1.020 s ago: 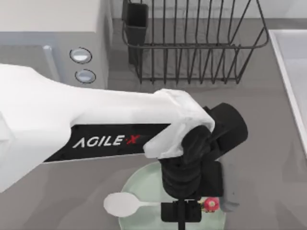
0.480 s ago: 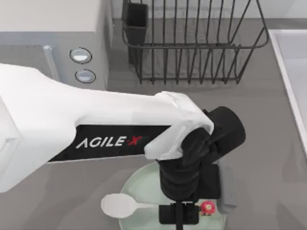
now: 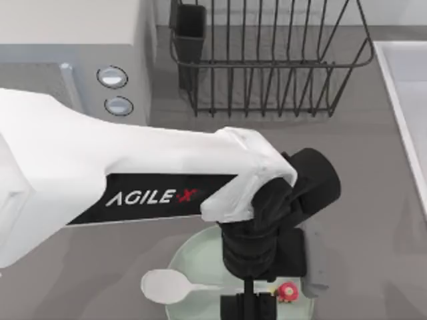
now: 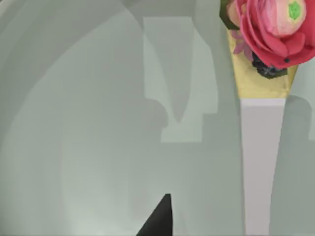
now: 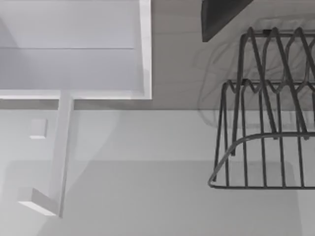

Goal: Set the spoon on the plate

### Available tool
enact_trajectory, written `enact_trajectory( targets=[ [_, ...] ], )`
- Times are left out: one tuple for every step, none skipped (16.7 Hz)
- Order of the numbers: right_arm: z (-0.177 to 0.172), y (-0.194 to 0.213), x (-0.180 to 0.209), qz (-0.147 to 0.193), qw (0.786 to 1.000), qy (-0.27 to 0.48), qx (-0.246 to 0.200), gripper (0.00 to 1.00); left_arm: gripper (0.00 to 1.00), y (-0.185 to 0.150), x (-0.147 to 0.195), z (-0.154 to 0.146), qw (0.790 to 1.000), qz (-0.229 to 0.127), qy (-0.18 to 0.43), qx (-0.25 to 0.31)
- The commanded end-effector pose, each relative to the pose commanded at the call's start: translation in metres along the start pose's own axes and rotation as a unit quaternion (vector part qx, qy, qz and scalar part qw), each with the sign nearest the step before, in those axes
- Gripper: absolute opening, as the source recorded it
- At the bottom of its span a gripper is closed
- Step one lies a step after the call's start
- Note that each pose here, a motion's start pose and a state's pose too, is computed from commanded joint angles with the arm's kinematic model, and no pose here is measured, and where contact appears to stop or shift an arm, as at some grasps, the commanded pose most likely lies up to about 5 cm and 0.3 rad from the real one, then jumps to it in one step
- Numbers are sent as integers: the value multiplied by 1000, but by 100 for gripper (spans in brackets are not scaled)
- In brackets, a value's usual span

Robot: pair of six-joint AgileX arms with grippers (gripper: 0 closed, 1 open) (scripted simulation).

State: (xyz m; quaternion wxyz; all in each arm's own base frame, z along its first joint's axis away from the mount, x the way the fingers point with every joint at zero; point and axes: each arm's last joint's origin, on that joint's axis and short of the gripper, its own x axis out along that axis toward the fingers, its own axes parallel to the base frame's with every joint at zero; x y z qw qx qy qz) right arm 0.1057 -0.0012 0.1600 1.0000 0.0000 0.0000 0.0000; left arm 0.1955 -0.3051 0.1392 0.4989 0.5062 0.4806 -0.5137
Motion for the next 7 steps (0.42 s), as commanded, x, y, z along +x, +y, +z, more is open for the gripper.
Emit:
enact_trajectory(
  targets=[
    [0,0,0,0,1000,0,0,100,98,0,0,0,1000,0,0,0],
    [0,0,0,0,1000,0,0,100,100,0,0,0,1000,0,0,0],
    [0,0,0,0,1000,0,0,100,100,0,0,0,1000,0,0,0],
    [0,0,0,0,1000,0,0,100,100,0,0,0,1000,0,0,0],
    [0,0,0,0,1000,0,0,100,100,0,0,0,1000,0,0,0],
    [0,0,0,0,1000,0,0,100,100,0,0,0,1000,0,0,0],
    [0,0,0,0,1000,0,0,100,100,0,0,0,1000,0,0,0]
  ],
)
